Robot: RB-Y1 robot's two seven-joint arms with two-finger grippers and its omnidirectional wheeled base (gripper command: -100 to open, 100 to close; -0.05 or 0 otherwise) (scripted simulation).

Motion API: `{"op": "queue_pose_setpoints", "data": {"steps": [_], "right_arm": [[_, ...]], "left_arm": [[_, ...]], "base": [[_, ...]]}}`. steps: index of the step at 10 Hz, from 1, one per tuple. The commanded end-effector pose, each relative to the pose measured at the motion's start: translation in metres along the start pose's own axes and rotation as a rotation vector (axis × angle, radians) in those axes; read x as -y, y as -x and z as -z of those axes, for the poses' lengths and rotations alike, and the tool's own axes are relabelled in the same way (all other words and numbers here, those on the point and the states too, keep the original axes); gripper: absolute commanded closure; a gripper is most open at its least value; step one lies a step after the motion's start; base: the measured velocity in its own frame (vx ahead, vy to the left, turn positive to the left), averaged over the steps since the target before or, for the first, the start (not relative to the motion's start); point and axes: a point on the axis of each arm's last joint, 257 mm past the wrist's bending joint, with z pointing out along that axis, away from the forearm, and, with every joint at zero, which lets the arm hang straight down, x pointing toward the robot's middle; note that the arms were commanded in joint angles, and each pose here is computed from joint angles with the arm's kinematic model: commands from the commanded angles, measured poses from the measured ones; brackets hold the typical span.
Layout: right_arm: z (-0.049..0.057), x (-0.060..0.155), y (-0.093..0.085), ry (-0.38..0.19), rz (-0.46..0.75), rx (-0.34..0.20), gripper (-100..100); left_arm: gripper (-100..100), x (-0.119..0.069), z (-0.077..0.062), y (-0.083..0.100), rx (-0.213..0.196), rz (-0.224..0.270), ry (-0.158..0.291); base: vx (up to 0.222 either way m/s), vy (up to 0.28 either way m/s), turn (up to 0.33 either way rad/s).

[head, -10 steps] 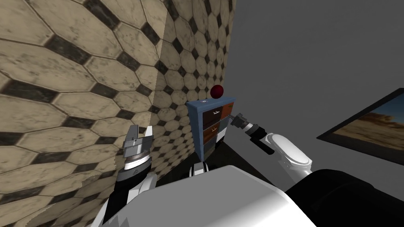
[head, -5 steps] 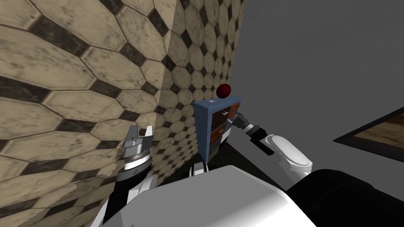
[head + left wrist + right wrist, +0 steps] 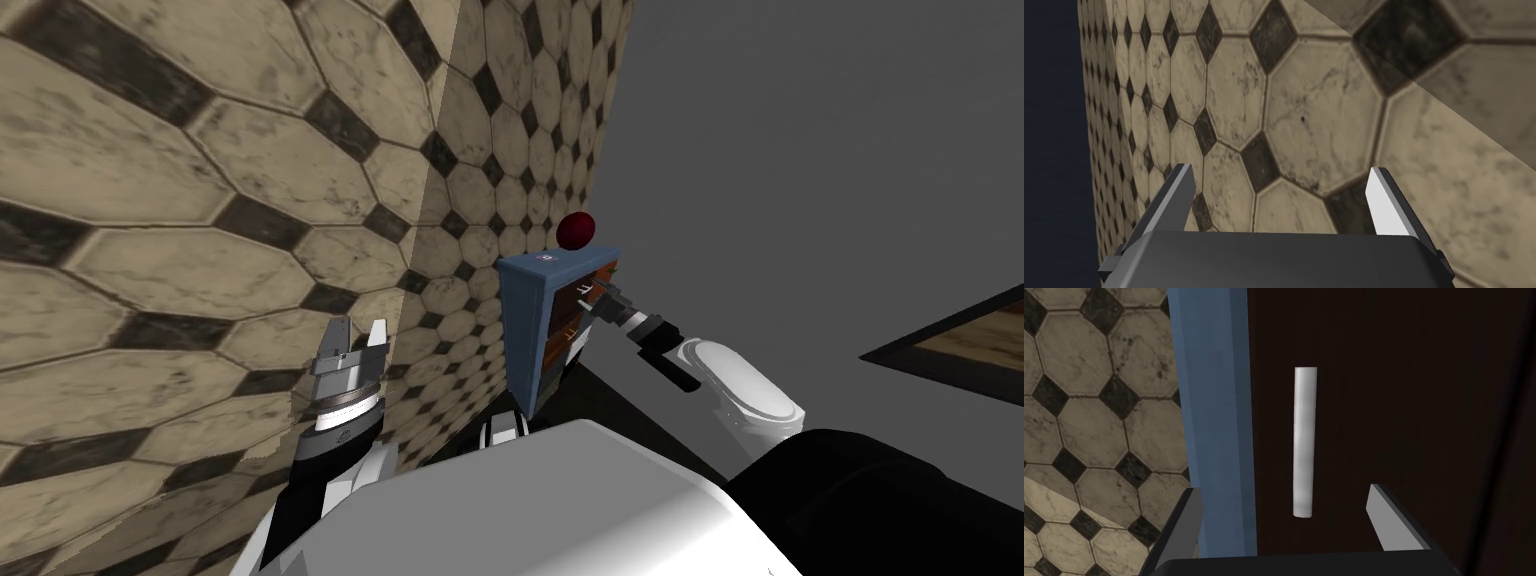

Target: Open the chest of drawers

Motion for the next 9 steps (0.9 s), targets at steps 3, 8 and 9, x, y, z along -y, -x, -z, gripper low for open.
{"op": "queue_pose_setpoints", "data": {"steps": [3, 8, 9], "right_arm": [[0.000, 0.000, 0.004, 0.002, 0.001, 0.011, 100], [0.001, 0.000, 0.012, 0.013, -0.008, 0.035, 100], [0.001, 0.002, 0.014, 0.008, -0.007, 0.040, 100]], "left_arm": [[0, 0.000, 0.000, 0.000, 0.000, 0.000, 0.000], [0, 0.000, 0.000, 0.000, 0.000, 0.000, 0.000], [0, 0.000, 0.000, 0.000, 0.000, 0.000, 0.000]], "base": [[-0.087, -0.038, -0.042], [-0.125, -0.060, -0.056], [-0.153, -0.087, -0.038]]}}
